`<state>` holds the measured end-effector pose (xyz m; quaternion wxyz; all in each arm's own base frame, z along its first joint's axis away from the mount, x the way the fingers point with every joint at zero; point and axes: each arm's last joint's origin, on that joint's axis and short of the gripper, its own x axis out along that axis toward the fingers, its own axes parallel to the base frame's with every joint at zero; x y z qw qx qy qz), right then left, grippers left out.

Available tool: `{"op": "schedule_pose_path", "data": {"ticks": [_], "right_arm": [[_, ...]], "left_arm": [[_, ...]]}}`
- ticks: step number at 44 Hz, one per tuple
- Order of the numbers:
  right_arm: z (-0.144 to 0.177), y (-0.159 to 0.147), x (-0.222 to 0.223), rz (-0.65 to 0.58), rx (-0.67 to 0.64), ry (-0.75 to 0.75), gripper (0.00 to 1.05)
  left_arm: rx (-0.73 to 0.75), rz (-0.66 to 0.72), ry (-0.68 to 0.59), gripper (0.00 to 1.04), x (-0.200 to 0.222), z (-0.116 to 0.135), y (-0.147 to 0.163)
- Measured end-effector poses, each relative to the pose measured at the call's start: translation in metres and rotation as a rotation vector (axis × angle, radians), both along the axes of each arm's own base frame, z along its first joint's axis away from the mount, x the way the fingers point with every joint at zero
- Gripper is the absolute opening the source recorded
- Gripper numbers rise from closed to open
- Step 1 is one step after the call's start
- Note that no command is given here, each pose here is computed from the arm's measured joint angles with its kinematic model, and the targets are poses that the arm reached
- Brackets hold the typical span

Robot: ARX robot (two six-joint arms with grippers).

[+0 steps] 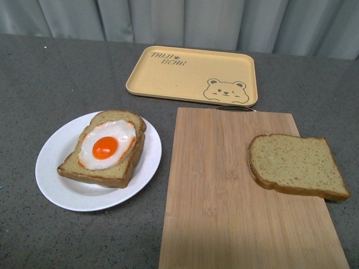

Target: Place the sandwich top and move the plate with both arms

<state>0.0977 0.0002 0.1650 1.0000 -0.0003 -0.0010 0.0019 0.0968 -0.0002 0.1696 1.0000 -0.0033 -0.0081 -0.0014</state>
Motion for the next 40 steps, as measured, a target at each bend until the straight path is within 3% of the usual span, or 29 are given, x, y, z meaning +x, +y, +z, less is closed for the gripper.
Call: {"op": "schedule_pose_path", "data": {"ticks": [40], "right_arm": [[0.0000,0.0000,0.0000,0.000,0.000,0.000,0.95]], "left_arm": [[0.000,0.000,0.000,0.98,0.0000,0.0000,0.0000]]}}
